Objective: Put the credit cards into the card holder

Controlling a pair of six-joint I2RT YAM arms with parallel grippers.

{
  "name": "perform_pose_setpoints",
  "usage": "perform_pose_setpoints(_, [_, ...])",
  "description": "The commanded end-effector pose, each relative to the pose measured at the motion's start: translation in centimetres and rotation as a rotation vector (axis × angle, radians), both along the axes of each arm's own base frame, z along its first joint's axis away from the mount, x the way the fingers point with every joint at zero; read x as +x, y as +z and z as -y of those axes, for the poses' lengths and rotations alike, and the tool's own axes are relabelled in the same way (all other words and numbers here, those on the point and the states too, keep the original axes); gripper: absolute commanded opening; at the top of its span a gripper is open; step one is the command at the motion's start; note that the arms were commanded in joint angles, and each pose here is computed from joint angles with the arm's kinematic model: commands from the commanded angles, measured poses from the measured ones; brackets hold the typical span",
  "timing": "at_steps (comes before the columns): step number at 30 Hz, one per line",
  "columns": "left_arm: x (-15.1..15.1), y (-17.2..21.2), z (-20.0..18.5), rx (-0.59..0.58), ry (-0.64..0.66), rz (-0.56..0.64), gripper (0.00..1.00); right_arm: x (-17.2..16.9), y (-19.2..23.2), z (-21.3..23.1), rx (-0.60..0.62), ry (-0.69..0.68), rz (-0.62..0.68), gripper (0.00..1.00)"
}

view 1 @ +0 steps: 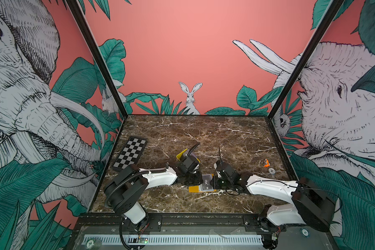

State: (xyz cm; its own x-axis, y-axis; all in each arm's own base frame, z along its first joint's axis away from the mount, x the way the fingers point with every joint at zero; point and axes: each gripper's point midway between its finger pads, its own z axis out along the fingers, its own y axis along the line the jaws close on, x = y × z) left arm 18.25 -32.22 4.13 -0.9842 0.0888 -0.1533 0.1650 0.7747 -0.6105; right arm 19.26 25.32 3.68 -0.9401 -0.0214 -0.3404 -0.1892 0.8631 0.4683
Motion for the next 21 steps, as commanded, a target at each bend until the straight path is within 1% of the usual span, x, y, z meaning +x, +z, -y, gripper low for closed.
perform_pose_setpoints(1, [0.1,0.0,0.5,0.005,-0.008,0.003,0.13,0.0,-0.4,0.4,-0.013,-0.009,-0.003,0.19])
perform_pose_setpoints(7, [-0.1,-1.0,0.3,0.026,-0.008,-0.014,0.11,0.1,-0.3,0.2,-0.005,-0.006,-0.004,0.2])
perform_pose_setpoints(15, [-0.3,-1.5,0.0,0.044,-0.007,-0.021,0.09,0.0,-0.5,-0.1,0.016,0.001,-0.014,0.24])
perform_pose_setpoints(21, [-0.3,-1.5,0.0,0.044,-0.008,-0.022,0.09,0.1,-0.3,-0.4,0.031,0.006,-0.012,0.23])
